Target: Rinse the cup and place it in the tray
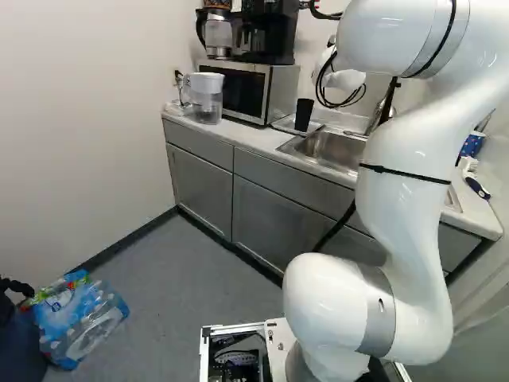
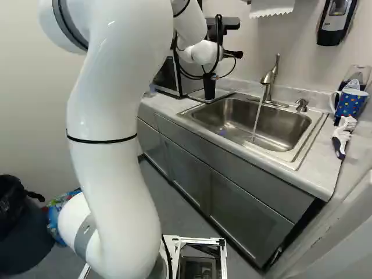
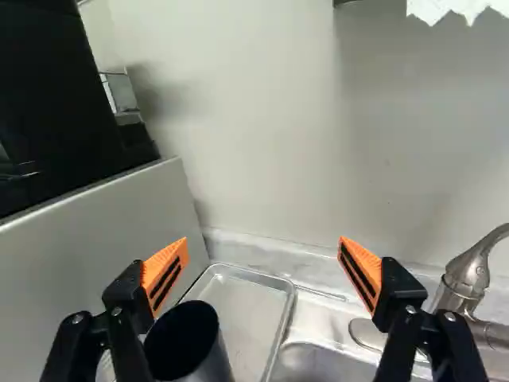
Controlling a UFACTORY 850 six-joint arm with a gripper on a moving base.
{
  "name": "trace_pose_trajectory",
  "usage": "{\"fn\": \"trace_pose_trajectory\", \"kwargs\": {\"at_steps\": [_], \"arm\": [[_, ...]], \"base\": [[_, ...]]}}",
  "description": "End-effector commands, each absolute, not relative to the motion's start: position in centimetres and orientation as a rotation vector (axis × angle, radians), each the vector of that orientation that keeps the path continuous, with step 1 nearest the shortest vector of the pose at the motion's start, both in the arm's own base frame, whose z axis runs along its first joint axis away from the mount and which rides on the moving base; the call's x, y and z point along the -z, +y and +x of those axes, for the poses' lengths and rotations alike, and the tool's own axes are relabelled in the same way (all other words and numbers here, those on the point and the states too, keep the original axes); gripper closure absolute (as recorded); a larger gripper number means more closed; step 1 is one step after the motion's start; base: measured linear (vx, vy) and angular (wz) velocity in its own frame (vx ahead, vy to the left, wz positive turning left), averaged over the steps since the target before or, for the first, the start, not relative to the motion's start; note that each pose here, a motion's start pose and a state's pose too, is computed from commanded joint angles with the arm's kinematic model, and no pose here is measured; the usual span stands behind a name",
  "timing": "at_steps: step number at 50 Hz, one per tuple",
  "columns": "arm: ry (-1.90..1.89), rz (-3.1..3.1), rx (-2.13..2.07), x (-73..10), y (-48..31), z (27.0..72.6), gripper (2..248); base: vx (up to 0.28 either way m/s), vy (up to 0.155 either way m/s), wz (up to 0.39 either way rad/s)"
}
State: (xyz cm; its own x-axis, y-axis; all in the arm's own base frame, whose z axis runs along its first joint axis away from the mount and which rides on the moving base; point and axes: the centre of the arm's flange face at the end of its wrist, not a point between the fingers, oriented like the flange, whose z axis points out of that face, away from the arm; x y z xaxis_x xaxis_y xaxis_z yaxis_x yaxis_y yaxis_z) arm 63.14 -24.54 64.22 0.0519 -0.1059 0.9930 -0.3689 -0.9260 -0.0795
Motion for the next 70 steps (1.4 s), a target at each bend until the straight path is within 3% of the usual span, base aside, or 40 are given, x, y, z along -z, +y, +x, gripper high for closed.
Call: {"fn": "trace_pose_trajectory", "kwargs": {"at_steps": [70], "arm": [[-0.629,2.178,-1.792,-69.8,-31.1,59.4,3]], "base": [[0.000,0.000,0.000]]}}
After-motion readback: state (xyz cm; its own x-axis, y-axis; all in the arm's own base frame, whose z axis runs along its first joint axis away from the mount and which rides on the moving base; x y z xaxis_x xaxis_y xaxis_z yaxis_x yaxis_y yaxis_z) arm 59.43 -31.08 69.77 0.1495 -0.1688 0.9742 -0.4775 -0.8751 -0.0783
